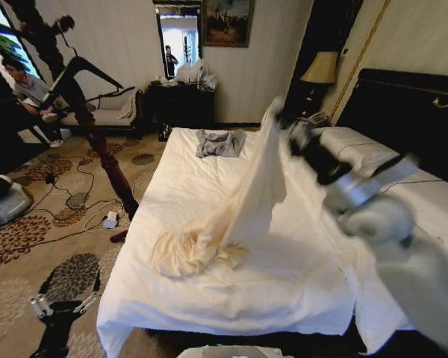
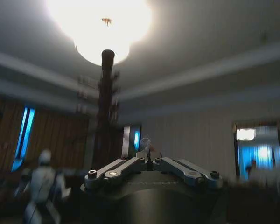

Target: Pick up the clothes from the bed and hang them on the clothes hanger.

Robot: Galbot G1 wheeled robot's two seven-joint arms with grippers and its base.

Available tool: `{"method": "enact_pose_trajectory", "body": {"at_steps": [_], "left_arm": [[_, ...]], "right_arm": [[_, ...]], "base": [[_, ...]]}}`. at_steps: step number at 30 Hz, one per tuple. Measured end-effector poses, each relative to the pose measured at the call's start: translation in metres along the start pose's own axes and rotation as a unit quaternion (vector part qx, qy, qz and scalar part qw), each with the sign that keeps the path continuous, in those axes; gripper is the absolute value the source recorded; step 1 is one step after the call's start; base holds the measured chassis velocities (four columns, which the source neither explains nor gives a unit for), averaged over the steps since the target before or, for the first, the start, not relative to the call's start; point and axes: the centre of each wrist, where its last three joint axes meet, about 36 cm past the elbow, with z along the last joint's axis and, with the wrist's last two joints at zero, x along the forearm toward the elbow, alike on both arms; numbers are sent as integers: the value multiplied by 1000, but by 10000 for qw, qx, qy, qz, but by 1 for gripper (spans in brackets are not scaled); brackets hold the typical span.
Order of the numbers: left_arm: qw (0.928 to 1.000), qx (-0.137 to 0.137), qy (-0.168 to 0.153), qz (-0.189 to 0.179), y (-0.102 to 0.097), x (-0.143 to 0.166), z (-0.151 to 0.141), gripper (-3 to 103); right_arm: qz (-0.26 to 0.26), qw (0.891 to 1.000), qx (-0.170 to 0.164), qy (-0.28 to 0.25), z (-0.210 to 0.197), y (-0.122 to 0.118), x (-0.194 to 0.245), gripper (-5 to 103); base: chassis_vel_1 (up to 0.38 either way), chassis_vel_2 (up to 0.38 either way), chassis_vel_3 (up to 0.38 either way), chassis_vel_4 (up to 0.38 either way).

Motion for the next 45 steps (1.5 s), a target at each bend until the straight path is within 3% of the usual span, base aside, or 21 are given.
{"method": "enact_pose_trajectory", "body": {"at_steps": [2, 5, 6, 9, 11, 12, 14, 20, 21, 24, 25, 26, 27, 30, 34, 35, 36, 37, 41, 42, 45], "left_arm": [[9997, 203, 88, -34, -8, -4, 0, 100], [9953, 884, 395, -95, -31, -24, -5, 100], [9890, 1353, 591, -14, -45, -47, -12, 100], [9840, 1654, 651, 93, -54, -70, -17, 100], [9742, 2118, 713, 329, -65, -112, -21, 100], [9742, 2118, 713, 329, -65, -112, -21, 100], [9653, 2411, 831, 560, -72, -136, -18, 100], [9422, 2583, 1256, 1727, -100, -170, -5, 100], [9422, 2583, 1256, 1727, -100, -170, -5, 100], [9300, 2715, 1380, 2058, -112, -180, -11, 100], [9187, 2888, 1559, 2198, -118, -189, -16, 100], [9187, 2888, 1559, 2198, -118, -189, -16, 100], [9079, 3067, 1741, 2264, -121, -204, -22, 100], [8927, 3281, 2071, 2290, -124, -244, -33, 100], [8870, 3289, 2274, 2311, -135, -269, -34, 100], [8799, 3316, 2436, 2375, -147, -275, -32, 100], [8725, 3349, 2591, 2440, -157, -275, -31, 100], [8725, 3349, 2591, 2440, -157, -275, -31, 100], [8483, 3431, 3087, 2595, -185, -265, -28, 100], [8483, 3431, 3087, 2595, -185, -265, -28, 100], [8352, 3588, 3265, 2590, -195, -260, -26, 102]], "right_arm": [[-10, 9999, -33, 126, 9, 3, 4, 0], [-57, 9991, 1, 413, 29, 7, 14, 0], [-64, 9987, 37, 508, 38, 7, 18, 0], [-61, 9985, 38, 539, 40, 7, 20, 0], [-120, 9984, 65, 541, 41, 5, 23, 0], [-120, 9984, 65, 541, 41, 5, 23, 0], [-197, 9982, 110, 563, 40, 3, 28, 0], [-218, 9985, 111, 498, 42, 3, 34, 0], [-218, 9985, 111, 498, 42, 3, 34, 0], [-96, 9988, 104, 462, 47, 4, 34, 0], [-10, 9989, 91, 455, 50, 3, 35, 0], [-10, 9989, 91, 455, 50, 3, 35, 0], [59, 9989, 85, 468, 54, 2, 36, 0], [181, 9986, 105, 478, 63, -2, 39, 0], [256, 9984, 116, 485, 71, -5, 40, 0], [291, 9983, 127, 484, 76, -6, 40, 0], [307, 9983, 129, 488, 79, -6, 39, 0], [307, 9983, 129, 488, 79, -6, 39, 0], [341, 9979, 187, 517, 86, -7, 39, 0], [341, 9979, 187, 517, 86, -7, 39, 0], [368, 9977, 196, 527, 88, -8, 39, 0]], "base": [[0, 0, 0, 0], [0, 0, 0, 0], [0, 0, 0, 0], [0, 0, 0, 0], [0, 0, 0, 0], [0, 0, 0, 0], [0, 0, 0, 0], [0, 0, 0, 0], [0, 0, 0, 0], [0, 0, 0, 0], [0, 0, 0, 0], [0, 0, 0, 0], [0, 0, 0, 0], [0, 0, 0, 0], [0, 0, 0, 0], [0, 0, 0, 0], [0, 0, 0, 0], [0, 0, 0, 0], [0, 0, 0, 0], [0, 0, 0, 0], [0, 0, 0, 0]]}}
